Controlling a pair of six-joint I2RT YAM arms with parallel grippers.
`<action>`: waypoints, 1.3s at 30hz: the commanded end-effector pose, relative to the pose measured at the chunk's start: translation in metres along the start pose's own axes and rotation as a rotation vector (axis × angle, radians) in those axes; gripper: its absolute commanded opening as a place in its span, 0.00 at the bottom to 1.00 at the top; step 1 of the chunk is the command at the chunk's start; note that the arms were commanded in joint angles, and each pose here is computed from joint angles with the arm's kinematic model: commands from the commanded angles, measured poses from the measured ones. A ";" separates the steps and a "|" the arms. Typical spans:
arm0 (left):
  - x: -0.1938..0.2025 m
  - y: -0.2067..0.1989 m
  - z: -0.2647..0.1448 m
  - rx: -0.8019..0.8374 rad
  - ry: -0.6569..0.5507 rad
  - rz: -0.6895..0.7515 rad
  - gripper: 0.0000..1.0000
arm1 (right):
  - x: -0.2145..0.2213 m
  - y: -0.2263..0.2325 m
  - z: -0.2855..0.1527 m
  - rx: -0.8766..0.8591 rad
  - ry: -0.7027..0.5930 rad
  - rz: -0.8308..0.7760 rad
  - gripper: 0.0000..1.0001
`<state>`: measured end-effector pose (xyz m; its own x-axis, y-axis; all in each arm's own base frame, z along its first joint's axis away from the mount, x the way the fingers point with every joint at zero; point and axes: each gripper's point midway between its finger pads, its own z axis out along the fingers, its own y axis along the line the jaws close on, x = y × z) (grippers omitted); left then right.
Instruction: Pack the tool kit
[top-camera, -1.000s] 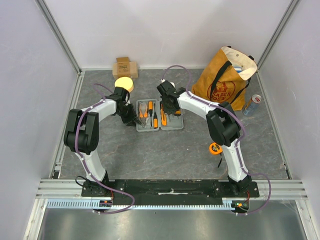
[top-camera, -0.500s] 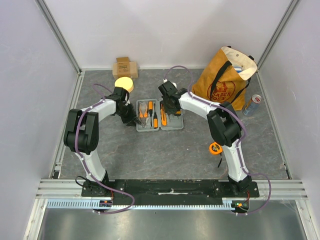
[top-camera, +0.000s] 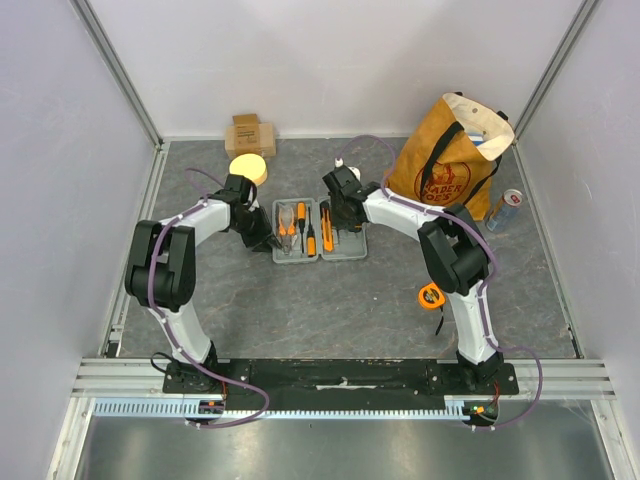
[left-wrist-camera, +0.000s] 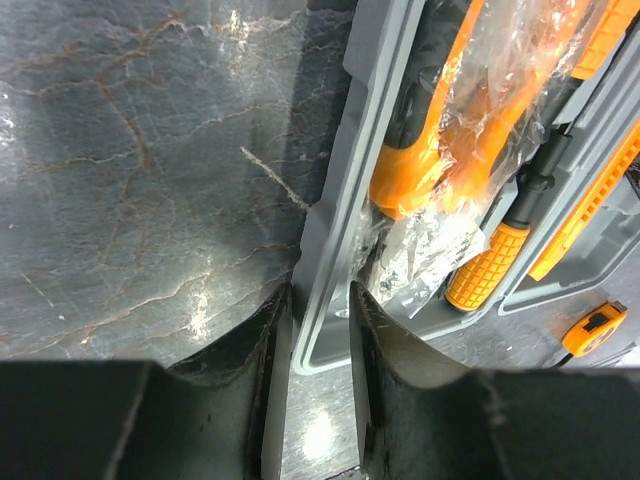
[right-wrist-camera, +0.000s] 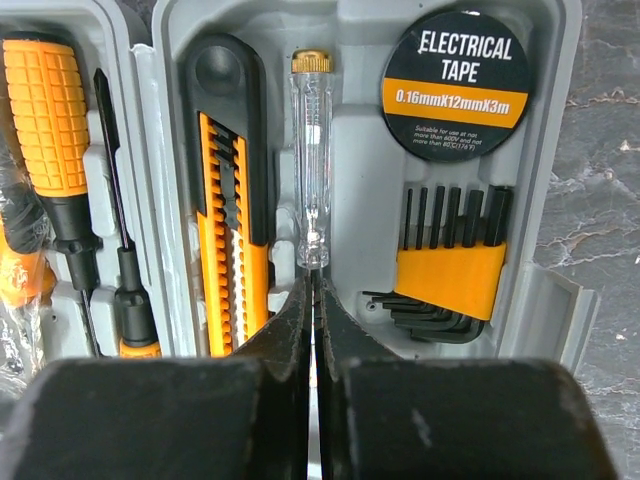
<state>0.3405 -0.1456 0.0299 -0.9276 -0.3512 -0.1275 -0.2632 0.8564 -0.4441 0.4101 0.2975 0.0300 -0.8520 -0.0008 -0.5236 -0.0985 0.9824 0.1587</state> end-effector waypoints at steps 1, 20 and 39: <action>-0.005 -0.028 -0.023 0.100 -0.045 0.028 0.34 | 0.034 -0.014 0.004 0.077 0.120 -0.009 0.07; -0.037 -0.046 -0.076 0.100 -0.249 0.113 0.52 | -0.029 -0.079 -0.140 0.205 -0.177 0.008 0.86; -0.033 -0.042 -0.081 0.142 -0.350 0.197 0.64 | 0.139 -0.122 -0.169 -0.019 0.231 0.416 0.98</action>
<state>0.3550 -0.1334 0.1168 -0.8178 -0.3365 -0.4669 -0.0871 0.8743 -0.4775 0.2291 0.1267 0.0775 -0.9089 0.2920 -0.2977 0.2396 0.9500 0.2004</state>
